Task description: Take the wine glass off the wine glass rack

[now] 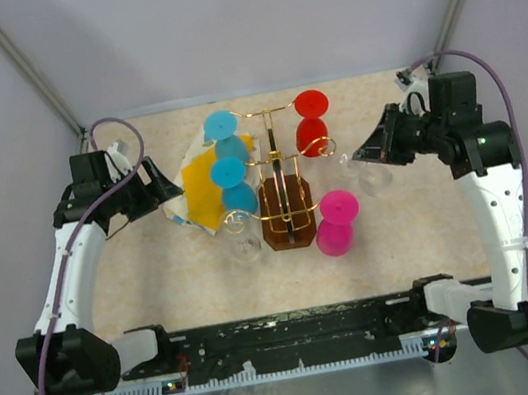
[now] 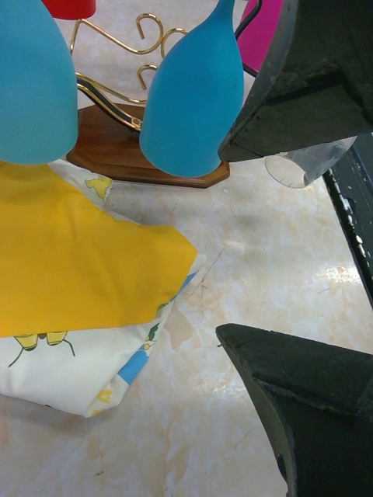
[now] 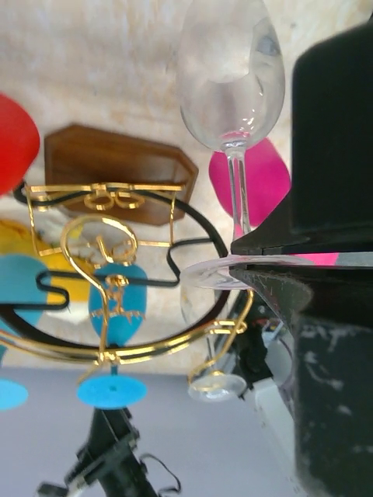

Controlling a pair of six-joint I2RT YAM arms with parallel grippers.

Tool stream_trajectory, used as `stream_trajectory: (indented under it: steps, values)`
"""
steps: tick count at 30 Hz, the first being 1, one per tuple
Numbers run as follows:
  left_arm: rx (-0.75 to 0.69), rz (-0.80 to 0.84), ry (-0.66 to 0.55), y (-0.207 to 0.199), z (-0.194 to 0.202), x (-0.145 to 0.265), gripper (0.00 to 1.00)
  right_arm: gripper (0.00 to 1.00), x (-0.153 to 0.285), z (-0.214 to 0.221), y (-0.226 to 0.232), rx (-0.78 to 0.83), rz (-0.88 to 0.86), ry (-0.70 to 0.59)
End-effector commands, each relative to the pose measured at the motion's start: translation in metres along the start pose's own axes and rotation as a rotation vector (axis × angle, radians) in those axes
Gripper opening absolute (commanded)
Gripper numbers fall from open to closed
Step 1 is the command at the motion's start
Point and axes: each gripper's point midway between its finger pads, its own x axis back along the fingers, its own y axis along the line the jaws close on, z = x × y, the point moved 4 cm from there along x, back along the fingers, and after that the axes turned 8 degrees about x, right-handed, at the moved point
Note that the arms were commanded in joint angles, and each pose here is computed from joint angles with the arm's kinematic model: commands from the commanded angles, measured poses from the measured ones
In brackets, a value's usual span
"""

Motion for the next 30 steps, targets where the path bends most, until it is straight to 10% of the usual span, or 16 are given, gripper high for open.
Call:
stream_trajectory:
  steps: [1,30]
  values:
    - [-0.021,0.002,-0.002,0.0,0.002,0.005,0.91,0.0,0.015,-0.016,-0.018,0.083,0.203,-0.046]
    - [-0.017,0.041,0.016,0.001,0.008,-0.005,0.91,0.0,0.008,-0.096,-0.199,0.275,1.44,0.09]
